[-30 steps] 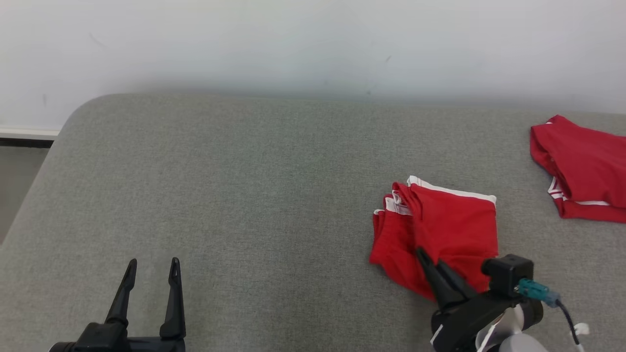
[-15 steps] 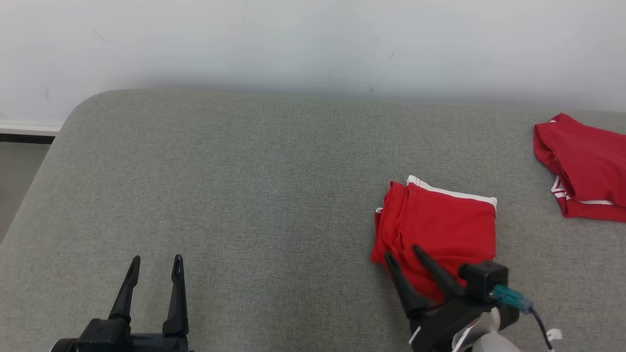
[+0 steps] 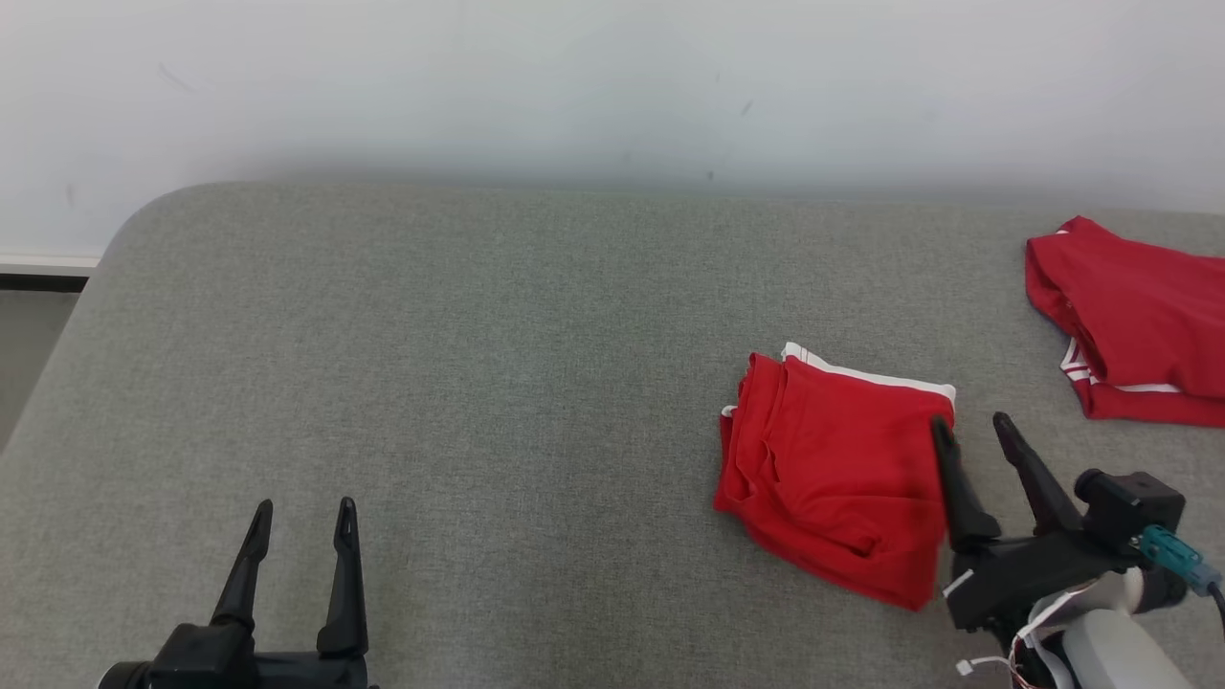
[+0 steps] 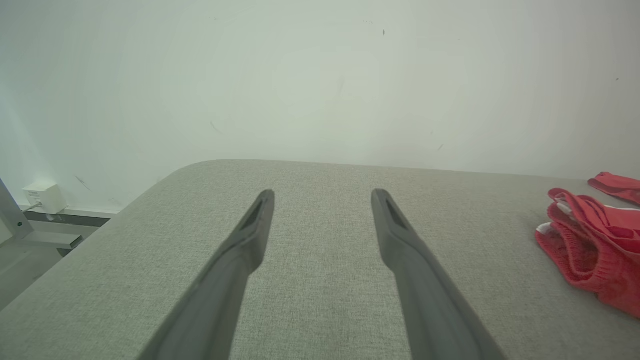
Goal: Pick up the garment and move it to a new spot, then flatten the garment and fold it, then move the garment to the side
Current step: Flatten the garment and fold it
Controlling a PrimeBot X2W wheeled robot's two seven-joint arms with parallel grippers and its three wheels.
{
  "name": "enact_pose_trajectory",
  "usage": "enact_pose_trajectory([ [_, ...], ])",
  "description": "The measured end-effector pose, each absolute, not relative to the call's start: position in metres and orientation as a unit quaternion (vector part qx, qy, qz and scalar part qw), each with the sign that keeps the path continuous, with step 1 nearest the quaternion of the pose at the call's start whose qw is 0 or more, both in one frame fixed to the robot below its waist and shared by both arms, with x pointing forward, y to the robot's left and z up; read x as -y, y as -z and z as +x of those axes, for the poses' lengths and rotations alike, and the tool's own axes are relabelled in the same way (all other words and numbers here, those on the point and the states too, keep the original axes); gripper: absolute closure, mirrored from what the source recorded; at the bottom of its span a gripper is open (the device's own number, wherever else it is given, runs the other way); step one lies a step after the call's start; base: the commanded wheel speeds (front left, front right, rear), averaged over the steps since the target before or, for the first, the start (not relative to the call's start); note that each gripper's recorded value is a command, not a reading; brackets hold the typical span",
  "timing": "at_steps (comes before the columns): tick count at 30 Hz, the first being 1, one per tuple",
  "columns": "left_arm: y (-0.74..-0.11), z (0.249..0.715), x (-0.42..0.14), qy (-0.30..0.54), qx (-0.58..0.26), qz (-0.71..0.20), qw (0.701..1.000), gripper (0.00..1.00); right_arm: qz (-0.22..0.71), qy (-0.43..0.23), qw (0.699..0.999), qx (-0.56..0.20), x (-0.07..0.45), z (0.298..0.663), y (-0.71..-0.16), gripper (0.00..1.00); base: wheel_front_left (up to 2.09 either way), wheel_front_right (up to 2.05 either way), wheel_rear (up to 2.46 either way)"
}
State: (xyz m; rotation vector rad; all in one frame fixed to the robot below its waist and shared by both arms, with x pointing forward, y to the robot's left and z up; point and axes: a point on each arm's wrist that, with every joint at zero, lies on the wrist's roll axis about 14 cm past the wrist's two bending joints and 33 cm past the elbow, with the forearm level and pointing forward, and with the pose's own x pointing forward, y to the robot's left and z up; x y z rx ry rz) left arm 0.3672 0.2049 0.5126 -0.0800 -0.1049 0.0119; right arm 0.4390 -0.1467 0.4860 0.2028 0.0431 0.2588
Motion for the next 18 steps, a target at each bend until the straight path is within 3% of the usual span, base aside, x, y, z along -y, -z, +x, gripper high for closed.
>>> enact_pose_trajectory([
  [1, -0.513, 0.367, -0.205, -0.006, 0.052, -0.040, 0.998, 0.00, 0.095, -0.125, 0.987, -0.026, 0.150, 0.439, -0.483, 0.67, 0.00, 0.00, 0.00],
  [2, -0.513, 0.367, -0.205, -0.006, 0.053, -0.040, 0.998, 0.00, 0.092, -0.122, 0.988, -0.030, 0.152, 0.439, -0.480, 1.00, 0.00, 0.00, 0.00],
  [10, -0.511, 0.365, -0.208, -0.010, 0.049, -0.038, 0.998, 0.00, 0.066, -0.128, 0.988, -0.063, 0.142, 0.443, -0.457, 1.00, 0.00, 0.00, 0.00],
  [18, -0.512, 0.362, -0.218, -0.025, 0.050, -0.034, 0.998, 0.00, 0.070, -0.174, 0.976, -0.109, 0.092, 0.436, -0.429, 1.00, 0.00, 0.00, 0.00],
])
